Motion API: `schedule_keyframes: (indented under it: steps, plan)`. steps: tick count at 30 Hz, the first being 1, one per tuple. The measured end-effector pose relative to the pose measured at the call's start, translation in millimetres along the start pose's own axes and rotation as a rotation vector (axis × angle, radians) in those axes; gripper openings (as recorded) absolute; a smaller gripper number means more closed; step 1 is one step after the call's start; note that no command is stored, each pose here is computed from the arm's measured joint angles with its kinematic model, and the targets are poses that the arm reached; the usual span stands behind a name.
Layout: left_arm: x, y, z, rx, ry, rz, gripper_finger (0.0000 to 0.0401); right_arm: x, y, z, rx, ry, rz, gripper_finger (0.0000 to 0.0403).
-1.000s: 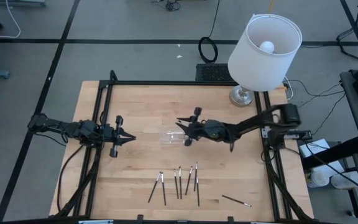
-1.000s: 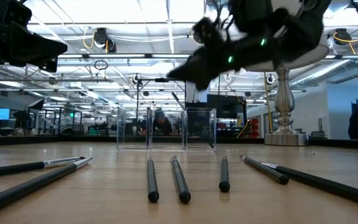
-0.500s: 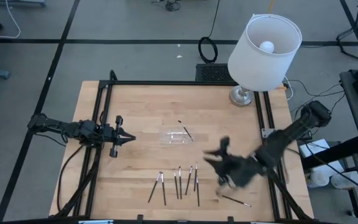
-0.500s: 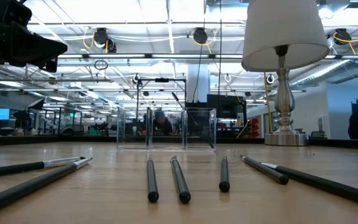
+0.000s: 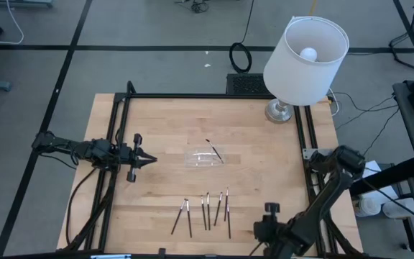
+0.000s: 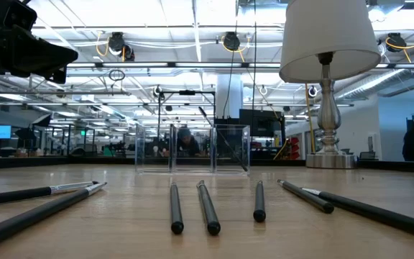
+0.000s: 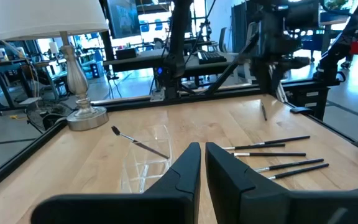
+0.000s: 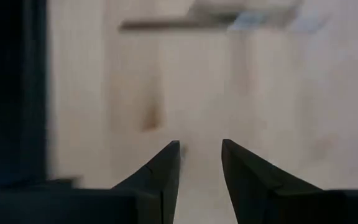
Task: Pick & Place Makeup Supplies
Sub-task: Put the makeup brush into the transparent organizer
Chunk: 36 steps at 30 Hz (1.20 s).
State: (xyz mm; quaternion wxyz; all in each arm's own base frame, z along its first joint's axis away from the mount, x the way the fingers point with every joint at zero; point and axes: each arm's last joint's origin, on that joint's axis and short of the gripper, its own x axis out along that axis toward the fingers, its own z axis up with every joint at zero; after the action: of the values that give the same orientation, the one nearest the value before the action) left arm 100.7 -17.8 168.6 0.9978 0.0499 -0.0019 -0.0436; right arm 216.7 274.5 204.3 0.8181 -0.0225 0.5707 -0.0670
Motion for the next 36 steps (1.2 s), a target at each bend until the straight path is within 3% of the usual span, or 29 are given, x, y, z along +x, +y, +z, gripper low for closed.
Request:
schedule_keyframes:
  steps: [10, 18, 25, 29, 36]
  plan:
    - [0.0, 0.0, 0.0, 0.0, 0.0, 0.0, 0.0031, 7.7, 5.1, -12.7, 0.214, 0.356, 0.1, 0.011]
    - [0.0, 0.0, 0.0, 0.0, 0.0, 0.0, 0.0031, 20.9, 5.4, -16.3, 0.275, 0.369, 0.14, 0.011]
    - [0.0, 0.0, 0.0, 0.0, 0.0, 0.0, 0.0031, 49.6, -0.7, -37.2, 0.353, 0.421, 0.153, 0.011]
    - [0.0, 0.0, 0.0, 0.0, 0.0, 0.0, 0.0031, 61.3, -5.1, -45.8, 0.329, 0.41, 0.182, 0.0108]
    - [0.0, 0.0, 0.0, 0.0, 0.0, 0.0, 0.0031, 80.8, -22.6, -59.4, 0.299, 0.415, 0.113, 0.0062]
